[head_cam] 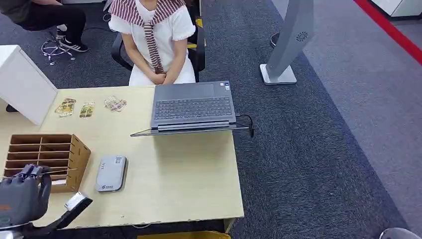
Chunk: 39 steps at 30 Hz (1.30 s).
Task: Pass the card to the sensor for recognition and then transmit it.
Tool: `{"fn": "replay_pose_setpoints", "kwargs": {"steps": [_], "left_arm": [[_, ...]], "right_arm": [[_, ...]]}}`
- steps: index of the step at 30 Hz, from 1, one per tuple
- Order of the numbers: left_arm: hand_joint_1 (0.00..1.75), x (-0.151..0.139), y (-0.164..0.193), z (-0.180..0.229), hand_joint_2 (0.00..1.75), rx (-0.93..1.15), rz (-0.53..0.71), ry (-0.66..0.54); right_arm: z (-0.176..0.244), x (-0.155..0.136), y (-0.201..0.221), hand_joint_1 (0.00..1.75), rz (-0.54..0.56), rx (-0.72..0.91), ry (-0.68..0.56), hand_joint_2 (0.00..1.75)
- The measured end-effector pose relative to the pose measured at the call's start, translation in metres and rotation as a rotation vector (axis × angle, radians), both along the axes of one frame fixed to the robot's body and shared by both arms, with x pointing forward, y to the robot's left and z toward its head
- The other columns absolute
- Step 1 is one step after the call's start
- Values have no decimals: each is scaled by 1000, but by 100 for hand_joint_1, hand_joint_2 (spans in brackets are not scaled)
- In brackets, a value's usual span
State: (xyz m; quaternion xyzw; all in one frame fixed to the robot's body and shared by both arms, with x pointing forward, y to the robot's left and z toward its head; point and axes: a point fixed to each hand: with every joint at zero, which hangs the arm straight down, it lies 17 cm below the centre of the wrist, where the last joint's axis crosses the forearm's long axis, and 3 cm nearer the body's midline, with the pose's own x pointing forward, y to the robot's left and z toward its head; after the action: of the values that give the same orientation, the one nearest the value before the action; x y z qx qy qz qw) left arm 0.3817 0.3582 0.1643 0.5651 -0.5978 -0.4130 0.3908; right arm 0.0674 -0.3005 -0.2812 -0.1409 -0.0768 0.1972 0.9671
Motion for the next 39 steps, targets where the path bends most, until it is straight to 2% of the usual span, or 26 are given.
{"fn": "replay_pose_setpoints", "kwargs": {"steps": [4,8,15,22,30,39], "left_arm": [[175,6,-14,28,175,-3,-27,-81],[175,38,-5,64,175,14,2,-149],[175,110,44,98,175,101,100,-169],[175,155,92,113,175,175,210,-134],[175,177,124,106,175,214,281,-82],[175,185,133,96,175,217,294,-62]], "right_arm": [[0,0,1,0,13,1,1,175],[0,2,2,0,40,3,-2,175],[2,14,4,0,63,3,-29,175],[3,25,7,0,63,4,-43,175],[5,32,12,0,55,6,-43,175],[5,34,15,0,47,0,-41,175]]}}
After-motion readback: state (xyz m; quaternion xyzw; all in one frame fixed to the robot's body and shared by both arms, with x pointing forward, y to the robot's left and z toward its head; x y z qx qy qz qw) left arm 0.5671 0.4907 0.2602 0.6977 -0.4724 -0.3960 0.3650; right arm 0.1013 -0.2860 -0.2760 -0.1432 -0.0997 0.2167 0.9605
